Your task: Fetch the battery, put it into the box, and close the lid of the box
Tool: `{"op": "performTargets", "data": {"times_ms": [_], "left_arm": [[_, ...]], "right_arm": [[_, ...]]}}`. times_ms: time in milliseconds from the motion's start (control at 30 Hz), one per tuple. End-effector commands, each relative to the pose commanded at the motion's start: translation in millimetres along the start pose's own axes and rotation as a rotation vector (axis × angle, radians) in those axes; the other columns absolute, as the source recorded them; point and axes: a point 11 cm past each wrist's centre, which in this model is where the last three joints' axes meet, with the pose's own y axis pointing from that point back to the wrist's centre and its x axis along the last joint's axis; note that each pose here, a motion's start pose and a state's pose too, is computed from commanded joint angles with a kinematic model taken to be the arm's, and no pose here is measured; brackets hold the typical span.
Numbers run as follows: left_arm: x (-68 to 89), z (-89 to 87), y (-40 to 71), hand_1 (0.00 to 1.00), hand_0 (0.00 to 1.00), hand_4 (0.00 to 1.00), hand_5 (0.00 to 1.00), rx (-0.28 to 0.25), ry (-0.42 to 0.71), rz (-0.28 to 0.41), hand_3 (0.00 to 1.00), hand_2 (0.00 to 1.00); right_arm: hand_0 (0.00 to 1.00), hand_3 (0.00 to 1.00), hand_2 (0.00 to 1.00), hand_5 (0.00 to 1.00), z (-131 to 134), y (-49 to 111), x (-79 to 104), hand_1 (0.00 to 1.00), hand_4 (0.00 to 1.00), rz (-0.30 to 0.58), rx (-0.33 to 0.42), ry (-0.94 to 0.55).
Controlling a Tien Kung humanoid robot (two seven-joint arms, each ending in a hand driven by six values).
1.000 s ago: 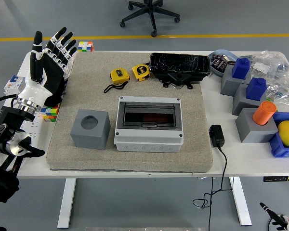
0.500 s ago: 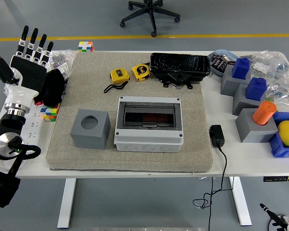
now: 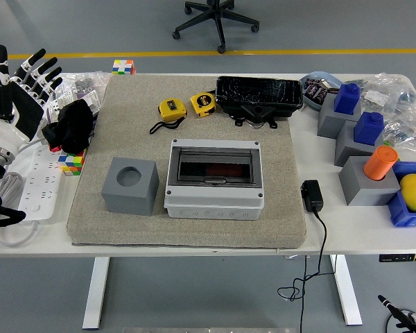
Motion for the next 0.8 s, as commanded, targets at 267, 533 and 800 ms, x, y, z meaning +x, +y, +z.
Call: {"op": "performTargets", "data": {"times_ms": [267,533,800], "left_arm": [[3.1,-17.2,0.9,0.893,0.919,0.998,0.998,0.142,-0.311,-0.024,0.841,0.841],[-0.9,-30.3,0.4,0.998,0.998,0.998,0.998,0.080,-0.284,-0.041,0.969,0.988],[-5.2,-22.6,-3.0,0.998,0.998,0.998,0.998,-0.069,0.076,-0.031,0.985,0.996]], "right_arm": [[0.877,0.837,0.793,0.998,-3.3,-0.2,-0.7,0.819,0.998,-0.001,0.006,-0.004],[0.875,0.837,0.793,0.998,-4.0,-0.2,-1.6,0.818,0.998,-0.004,0.007,-0.005],[0.876,0.837,0.793,0.998,-5.1,-0.2,-2.7,0.819,0.998,-0.006,0.008,-0.006]]}}
